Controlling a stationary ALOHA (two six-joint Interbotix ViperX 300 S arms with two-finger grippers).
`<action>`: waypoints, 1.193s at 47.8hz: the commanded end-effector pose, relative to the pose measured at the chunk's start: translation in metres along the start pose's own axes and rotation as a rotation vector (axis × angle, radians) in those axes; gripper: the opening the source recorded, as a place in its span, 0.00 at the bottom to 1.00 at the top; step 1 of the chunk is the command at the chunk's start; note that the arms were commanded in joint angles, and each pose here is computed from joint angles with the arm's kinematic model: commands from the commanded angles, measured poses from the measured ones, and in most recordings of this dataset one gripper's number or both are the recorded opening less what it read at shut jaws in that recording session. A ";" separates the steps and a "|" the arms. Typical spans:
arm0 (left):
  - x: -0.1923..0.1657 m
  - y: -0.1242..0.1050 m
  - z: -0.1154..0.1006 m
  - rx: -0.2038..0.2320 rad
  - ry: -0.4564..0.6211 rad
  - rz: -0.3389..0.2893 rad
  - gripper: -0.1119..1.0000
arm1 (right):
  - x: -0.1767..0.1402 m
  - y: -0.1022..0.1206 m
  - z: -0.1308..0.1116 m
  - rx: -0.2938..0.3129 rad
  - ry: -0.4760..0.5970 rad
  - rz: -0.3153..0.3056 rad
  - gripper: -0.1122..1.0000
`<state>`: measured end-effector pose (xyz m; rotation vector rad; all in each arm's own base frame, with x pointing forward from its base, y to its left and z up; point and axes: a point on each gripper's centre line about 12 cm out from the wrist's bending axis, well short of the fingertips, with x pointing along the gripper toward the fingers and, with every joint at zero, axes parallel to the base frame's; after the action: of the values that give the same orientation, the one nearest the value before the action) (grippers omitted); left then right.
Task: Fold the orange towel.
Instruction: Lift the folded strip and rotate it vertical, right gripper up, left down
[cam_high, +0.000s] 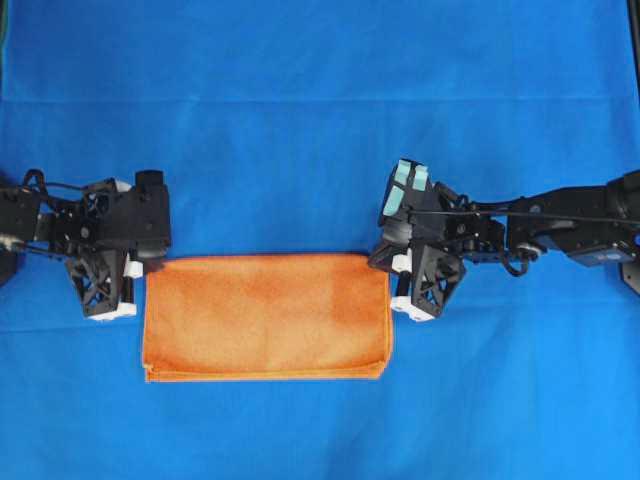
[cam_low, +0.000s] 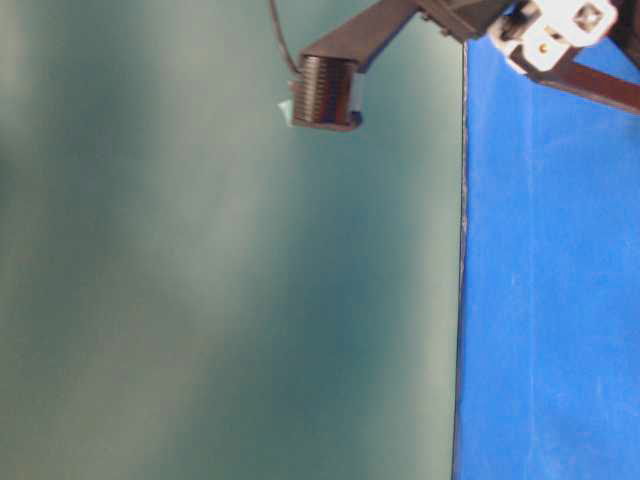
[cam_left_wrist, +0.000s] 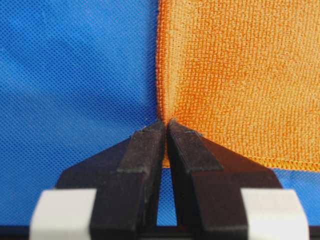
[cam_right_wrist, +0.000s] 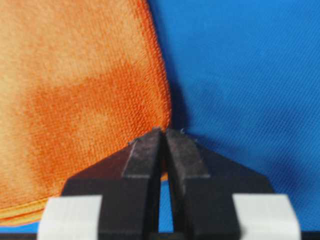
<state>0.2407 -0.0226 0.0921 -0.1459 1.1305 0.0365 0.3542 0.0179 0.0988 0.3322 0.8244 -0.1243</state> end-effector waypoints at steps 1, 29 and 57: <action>-0.009 -0.004 0.013 0.003 -0.048 -0.012 0.12 | -0.013 0.006 0.013 -0.007 -0.044 0.022 0.12; -0.112 -0.013 0.050 -0.003 -0.284 -0.072 0.12 | -0.100 0.032 0.065 -0.060 -0.194 0.125 0.12; -0.104 -0.036 0.079 0.054 -0.457 -0.141 0.12 | -0.115 -0.019 0.088 0.000 -0.281 0.009 0.12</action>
<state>0.2550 -0.0335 0.2106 -0.1678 0.7354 -0.0481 0.3319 -0.0154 0.2229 0.3055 0.5913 -0.1158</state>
